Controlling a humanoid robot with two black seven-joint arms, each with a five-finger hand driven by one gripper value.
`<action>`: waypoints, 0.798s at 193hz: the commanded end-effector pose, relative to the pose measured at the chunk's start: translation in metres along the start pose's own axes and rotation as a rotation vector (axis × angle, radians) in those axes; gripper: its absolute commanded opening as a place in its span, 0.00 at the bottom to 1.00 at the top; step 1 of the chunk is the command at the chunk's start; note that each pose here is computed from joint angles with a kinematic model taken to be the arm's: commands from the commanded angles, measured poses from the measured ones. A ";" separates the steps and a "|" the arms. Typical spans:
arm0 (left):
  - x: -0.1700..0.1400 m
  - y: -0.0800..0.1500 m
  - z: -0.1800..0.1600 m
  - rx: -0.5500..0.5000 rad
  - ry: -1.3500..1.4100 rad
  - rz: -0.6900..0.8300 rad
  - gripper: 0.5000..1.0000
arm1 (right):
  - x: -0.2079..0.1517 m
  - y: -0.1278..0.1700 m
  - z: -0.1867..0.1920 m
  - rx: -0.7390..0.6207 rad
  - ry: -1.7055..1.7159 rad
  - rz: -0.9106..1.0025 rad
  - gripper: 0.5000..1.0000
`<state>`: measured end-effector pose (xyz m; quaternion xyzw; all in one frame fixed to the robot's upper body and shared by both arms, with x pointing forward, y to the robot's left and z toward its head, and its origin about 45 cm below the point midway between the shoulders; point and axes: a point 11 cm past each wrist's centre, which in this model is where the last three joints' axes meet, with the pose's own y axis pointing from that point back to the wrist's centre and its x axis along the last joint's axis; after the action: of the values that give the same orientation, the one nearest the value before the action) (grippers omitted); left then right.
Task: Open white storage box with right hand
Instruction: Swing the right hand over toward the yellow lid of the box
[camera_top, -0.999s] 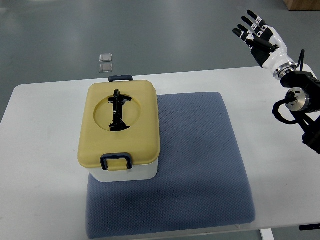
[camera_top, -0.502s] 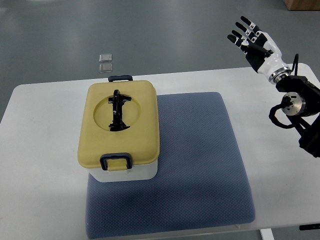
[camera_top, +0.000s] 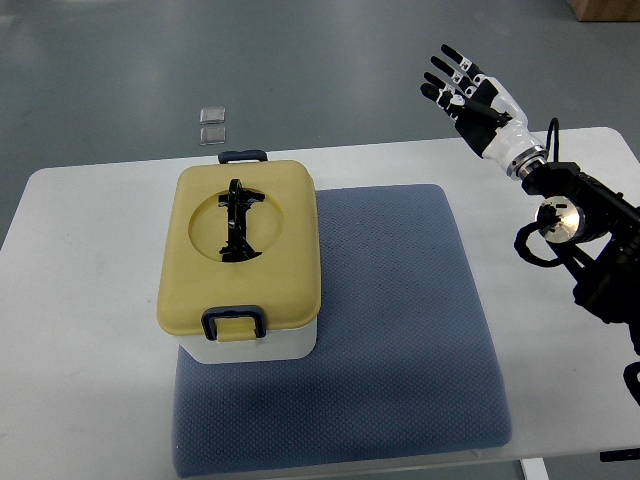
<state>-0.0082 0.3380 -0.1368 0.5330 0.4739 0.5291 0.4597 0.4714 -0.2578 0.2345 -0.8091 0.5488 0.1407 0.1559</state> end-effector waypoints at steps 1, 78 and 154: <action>0.000 0.000 0.000 0.000 0.000 0.000 1.00 | -0.004 -0.001 0.000 0.000 -0.007 -0.025 0.86; 0.000 0.000 0.000 0.000 0.000 0.000 1.00 | -0.020 -0.007 0.008 -0.040 0.090 -0.084 0.86; 0.000 0.000 0.000 0.000 0.000 0.000 1.00 | -0.043 -0.017 0.001 -0.045 0.215 -0.175 0.86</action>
<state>-0.0082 0.3380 -0.1368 0.5331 0.4738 0.5291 0.4597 0.4724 -0.2196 0.2455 -0.8591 0.4973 0.0719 0.0972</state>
